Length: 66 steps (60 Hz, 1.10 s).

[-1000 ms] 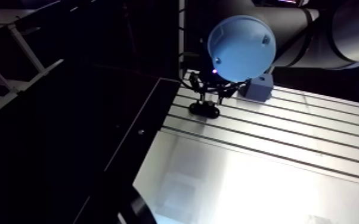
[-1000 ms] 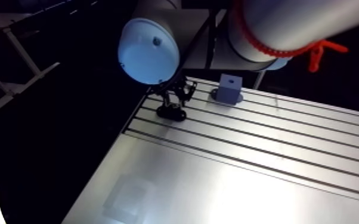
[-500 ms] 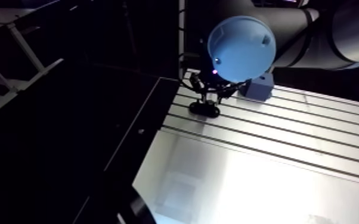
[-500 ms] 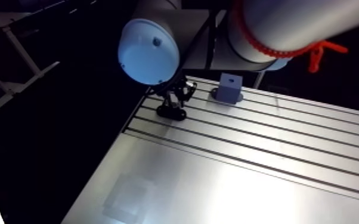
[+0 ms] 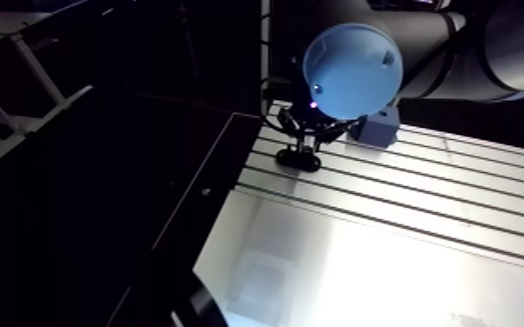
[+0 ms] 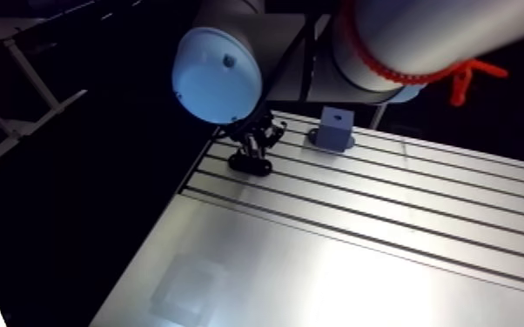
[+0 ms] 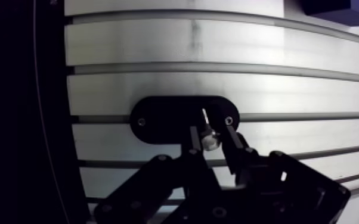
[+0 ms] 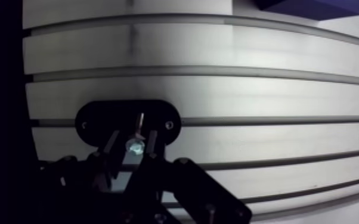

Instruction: Pick up the M10 bolt and insert it into the hex recess until seated.

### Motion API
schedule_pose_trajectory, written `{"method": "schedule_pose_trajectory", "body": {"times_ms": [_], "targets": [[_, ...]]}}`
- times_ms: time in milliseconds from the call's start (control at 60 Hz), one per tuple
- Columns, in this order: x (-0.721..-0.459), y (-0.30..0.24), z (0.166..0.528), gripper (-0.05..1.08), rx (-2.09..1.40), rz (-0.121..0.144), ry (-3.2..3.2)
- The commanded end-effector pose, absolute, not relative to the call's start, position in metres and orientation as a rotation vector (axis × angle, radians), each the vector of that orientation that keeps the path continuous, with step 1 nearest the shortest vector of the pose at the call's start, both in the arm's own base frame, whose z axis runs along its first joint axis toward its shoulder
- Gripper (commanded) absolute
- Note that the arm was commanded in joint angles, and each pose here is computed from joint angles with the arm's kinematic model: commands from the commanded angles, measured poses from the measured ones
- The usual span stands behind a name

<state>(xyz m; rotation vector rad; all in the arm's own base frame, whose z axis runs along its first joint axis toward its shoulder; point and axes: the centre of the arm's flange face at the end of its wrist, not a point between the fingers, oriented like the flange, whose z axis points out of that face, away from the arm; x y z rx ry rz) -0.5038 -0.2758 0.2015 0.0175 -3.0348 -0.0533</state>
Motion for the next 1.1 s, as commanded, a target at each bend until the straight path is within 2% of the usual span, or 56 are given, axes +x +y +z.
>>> {"method": "schedule_pose_trajectory", "body": {"times_ms": [17, 800, 1100], "targets": [[-0.504, -0.276, 0.201, 0.69, 0.02, -0.054, -3.036], [-0.505, -0.276, 0.199, 0.75, 0.031, -0.055, -3.037], [-0.507, -0.276, 0.21, 0.77, 0.031, -0.04, -3.019]]}}
